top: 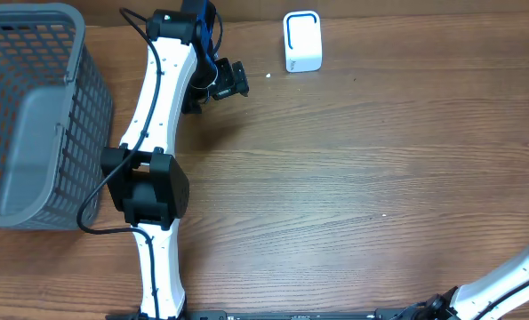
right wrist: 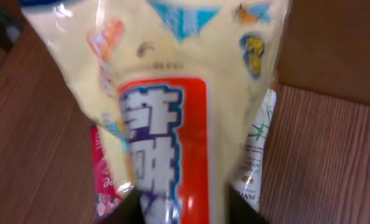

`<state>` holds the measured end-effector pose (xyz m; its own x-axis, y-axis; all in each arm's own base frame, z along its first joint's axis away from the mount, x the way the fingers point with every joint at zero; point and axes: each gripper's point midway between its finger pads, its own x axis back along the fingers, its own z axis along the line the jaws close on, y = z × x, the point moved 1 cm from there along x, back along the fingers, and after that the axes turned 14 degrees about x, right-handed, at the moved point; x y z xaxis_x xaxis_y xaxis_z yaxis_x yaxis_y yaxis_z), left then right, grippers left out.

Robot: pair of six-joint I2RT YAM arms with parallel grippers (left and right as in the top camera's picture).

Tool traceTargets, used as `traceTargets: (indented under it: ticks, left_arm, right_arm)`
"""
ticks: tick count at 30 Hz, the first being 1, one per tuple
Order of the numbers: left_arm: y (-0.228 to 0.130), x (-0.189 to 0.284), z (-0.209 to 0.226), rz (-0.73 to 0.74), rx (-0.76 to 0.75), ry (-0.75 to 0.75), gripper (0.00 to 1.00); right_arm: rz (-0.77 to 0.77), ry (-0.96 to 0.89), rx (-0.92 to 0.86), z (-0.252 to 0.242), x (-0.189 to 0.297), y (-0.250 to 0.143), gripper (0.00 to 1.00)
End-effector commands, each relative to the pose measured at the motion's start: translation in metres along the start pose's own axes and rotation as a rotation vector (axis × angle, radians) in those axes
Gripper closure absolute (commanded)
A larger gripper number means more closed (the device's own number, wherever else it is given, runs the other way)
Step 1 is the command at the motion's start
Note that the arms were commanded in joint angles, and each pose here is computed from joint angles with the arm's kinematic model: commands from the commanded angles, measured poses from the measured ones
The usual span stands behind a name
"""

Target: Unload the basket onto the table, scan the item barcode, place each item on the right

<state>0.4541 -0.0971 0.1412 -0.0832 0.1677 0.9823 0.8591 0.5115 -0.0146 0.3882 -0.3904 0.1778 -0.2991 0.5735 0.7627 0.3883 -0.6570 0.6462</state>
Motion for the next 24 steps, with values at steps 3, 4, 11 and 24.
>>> traceTargets:
  ticks: [3,4,11,24]
  left_arm:
    - [0.002,0.01,-0.002,-0.028,-0.023,-0.015,0.0]
    - [0.002,0.01,-0.002,-0.028,-0.023,-0.015,0.0]
    - [0.002,0.01,-0.002,-0.028,-0.023,-0.014,0.0]
    - [0.002,0.01,-0.002,-0.028,-0.023,-0.015,0.0]
  right_arm:
    - [-0.003,-0.022,-0.013,-0.01,-0.007,0.001,0.45]
    - [0.0,-0.024,-0.013,-0.01,-0.008,0.001,0.38]
    - [0.027,-0.03,-0.003,-0.011,-0.01,-0.006,0.32]
    - [0.069,0.425,-0.006,0.05,0.074,-0.002,0.3]
